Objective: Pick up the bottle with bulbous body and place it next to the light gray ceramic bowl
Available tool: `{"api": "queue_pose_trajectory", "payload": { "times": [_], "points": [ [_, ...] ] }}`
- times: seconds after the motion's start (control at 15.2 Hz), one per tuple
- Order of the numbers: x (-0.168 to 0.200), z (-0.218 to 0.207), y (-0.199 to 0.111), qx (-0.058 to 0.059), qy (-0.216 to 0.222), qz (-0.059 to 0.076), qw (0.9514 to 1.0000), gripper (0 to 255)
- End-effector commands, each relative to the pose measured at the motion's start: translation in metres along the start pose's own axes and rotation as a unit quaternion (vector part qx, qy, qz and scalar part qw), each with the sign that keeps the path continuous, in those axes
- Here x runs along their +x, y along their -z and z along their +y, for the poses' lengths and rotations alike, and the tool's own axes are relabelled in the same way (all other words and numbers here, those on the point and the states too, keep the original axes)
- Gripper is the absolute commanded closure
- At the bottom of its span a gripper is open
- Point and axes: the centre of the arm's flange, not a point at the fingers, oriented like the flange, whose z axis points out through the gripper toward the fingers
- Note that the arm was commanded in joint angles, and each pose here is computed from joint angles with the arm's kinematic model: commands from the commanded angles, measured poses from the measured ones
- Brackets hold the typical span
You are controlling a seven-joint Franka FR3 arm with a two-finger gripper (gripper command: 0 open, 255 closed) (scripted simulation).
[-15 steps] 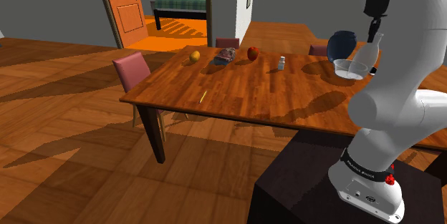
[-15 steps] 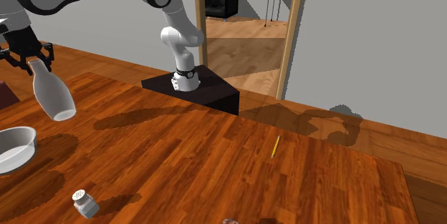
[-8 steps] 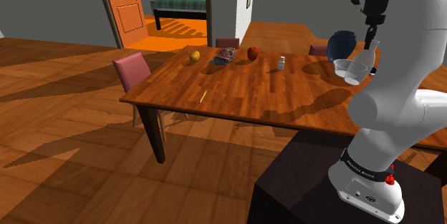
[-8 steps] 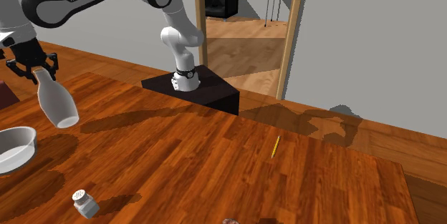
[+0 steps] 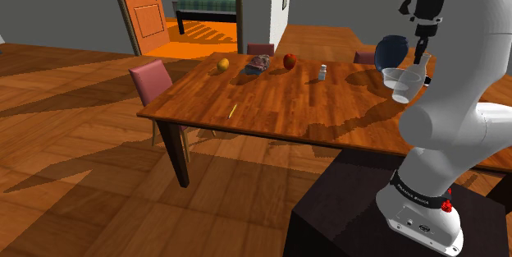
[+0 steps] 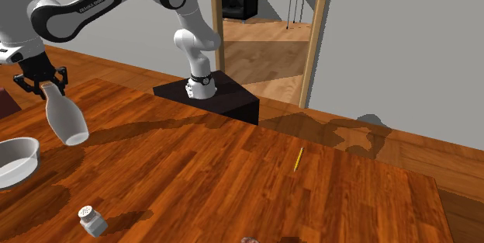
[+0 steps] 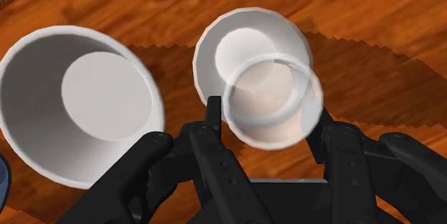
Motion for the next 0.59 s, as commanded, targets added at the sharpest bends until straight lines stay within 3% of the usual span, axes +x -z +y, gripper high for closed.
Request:
{"api": "queue_pose_trajectory", "payload": {
  "times": [0.0, 0.26, 0.33, 0.53],
  "points": [
    [-0.0001, 0.0001, -0.0006, 0.0, 0.0, 0.0, 1.0, 255],
    [-0.0001, 0.0001, -0.0006, 0.0, 0.0, 0.0, 1.0, 255],
    [0.0, 0.0001, -0.0005, 0.0, 0.0, 0.0, 1.0, 0],
    [0.0, 0.0002, -0.0005, 0.0, 0.0, 0.0, 1.0, 0]
  ]
}}
